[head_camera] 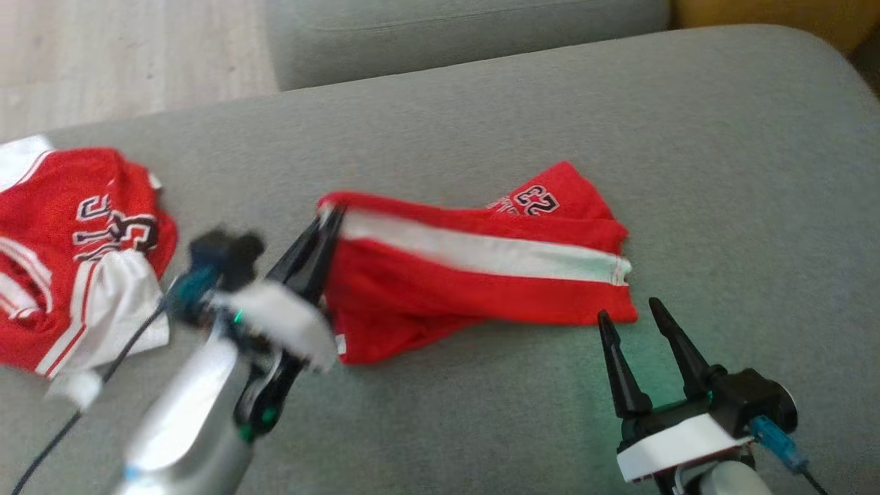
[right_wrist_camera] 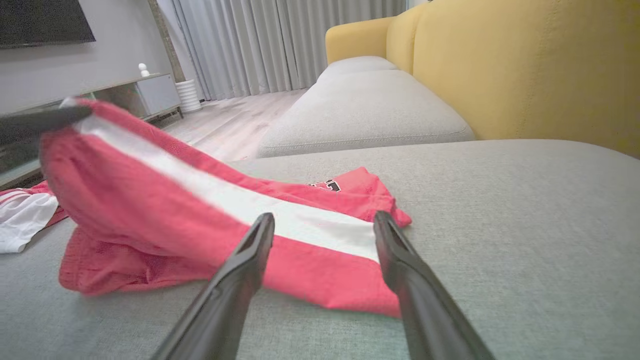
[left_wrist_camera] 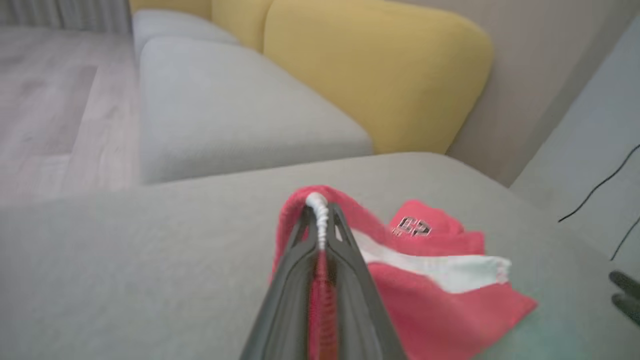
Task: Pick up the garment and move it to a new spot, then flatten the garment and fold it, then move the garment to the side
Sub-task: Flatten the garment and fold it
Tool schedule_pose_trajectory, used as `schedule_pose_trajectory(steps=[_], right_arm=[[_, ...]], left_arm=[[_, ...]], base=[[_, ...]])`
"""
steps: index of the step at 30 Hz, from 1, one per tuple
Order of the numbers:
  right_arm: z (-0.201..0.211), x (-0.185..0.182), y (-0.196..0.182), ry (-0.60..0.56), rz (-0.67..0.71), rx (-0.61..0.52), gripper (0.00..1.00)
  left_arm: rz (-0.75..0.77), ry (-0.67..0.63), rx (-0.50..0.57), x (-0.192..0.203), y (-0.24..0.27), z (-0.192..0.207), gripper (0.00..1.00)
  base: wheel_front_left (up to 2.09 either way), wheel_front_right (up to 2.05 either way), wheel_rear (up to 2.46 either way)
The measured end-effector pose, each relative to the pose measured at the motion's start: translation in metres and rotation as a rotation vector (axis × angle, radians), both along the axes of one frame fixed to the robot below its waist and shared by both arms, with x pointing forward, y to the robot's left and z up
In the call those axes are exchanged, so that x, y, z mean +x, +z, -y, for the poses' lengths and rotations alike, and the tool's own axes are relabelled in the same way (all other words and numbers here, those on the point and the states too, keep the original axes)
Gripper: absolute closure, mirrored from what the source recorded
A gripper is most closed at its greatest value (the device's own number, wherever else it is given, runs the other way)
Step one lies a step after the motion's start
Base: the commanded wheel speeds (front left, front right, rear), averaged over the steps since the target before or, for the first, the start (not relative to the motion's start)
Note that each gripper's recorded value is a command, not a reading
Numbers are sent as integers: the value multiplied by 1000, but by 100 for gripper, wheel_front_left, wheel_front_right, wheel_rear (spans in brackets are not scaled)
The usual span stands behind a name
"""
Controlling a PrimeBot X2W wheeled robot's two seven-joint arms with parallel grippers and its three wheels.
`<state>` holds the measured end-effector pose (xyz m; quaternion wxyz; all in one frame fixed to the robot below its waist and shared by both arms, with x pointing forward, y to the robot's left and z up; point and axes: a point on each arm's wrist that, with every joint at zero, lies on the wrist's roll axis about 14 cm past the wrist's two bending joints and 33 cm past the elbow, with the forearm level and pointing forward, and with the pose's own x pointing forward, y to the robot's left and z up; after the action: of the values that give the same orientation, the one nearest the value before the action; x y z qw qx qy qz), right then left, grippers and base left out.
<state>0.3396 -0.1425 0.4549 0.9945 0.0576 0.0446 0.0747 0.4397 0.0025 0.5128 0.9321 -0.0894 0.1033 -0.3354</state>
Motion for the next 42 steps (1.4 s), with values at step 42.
schedule_pose_trajectory(steps=[42], right_arm=[[-61,89,-65,234,-199,-107,30]], left_arm=[[-125,263,-3,-21,-61,-110,100]], base=[[0,0,0]])
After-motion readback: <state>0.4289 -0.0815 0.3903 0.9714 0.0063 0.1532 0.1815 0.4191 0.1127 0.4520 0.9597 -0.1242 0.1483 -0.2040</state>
